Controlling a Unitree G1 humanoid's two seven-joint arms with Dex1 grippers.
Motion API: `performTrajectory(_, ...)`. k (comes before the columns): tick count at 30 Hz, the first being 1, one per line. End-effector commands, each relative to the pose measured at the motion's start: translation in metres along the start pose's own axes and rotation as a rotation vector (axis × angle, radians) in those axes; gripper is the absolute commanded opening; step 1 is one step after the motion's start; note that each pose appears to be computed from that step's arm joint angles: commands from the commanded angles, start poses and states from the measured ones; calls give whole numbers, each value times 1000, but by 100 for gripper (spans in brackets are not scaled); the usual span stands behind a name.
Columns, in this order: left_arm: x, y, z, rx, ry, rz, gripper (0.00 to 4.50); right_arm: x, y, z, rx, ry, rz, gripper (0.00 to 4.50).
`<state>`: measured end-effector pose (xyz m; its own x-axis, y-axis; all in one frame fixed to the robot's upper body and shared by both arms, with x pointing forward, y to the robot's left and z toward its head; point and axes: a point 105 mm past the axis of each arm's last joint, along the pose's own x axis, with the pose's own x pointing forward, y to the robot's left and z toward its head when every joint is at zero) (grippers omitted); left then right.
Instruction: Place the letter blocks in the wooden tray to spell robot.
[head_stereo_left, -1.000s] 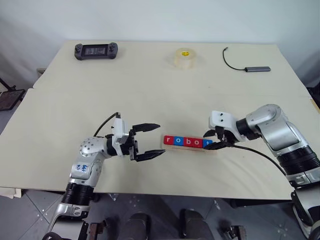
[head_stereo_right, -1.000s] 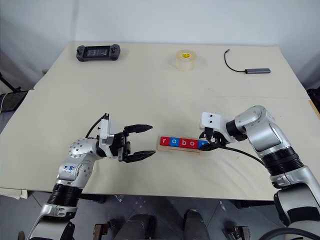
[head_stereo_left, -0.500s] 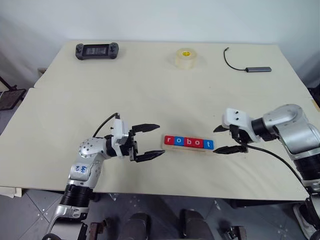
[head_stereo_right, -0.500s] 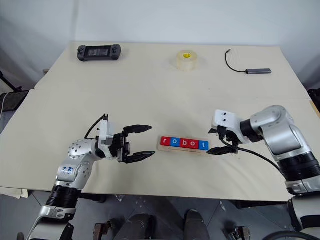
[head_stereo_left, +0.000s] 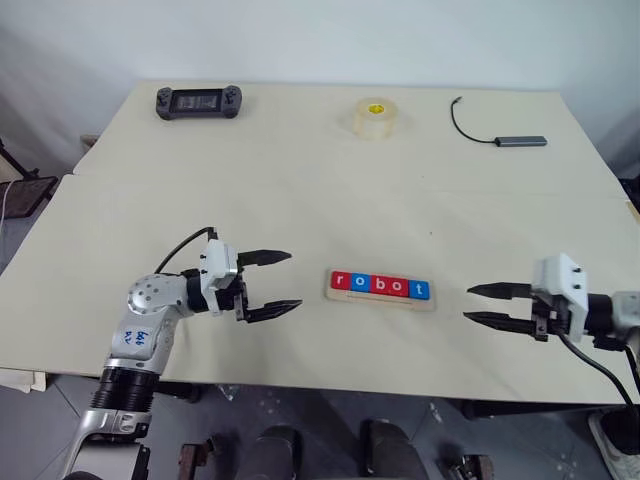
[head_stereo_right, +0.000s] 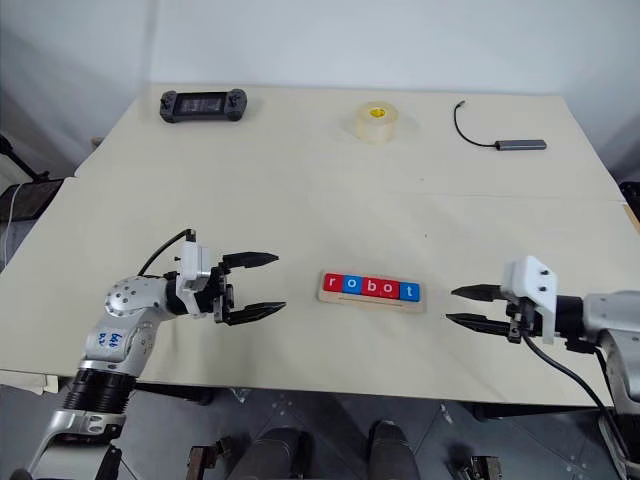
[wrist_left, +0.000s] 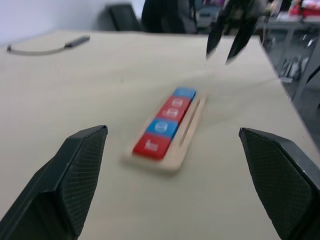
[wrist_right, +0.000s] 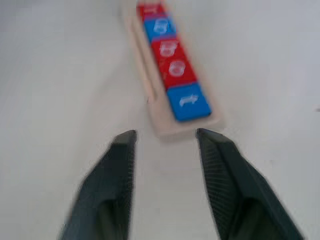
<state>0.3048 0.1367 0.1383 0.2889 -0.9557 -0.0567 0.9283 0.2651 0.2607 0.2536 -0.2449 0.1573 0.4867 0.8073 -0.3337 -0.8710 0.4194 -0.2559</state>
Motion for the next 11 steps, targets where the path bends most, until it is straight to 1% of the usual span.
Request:
performTrajectory(1,-10,5,-2,18,38,25,450,-10,10,18,-27,-85,10,338)
performTrajectory(2,-12,7,-4,24,50,32,450,-11,10,21,-66,-104,-5,371)
performTrajectory(4,-14,9,-4,35,59,35,450,-13,11,23,-59,-114,-4,439)
performTrajectory(5,-15,10,-4,37,60,36,450,-14,9,24,-75,-114,-13,445)
performTrajectory(11,-15,16,0,54,47,67,450,-14,6,18,-58,-102,-38,445)
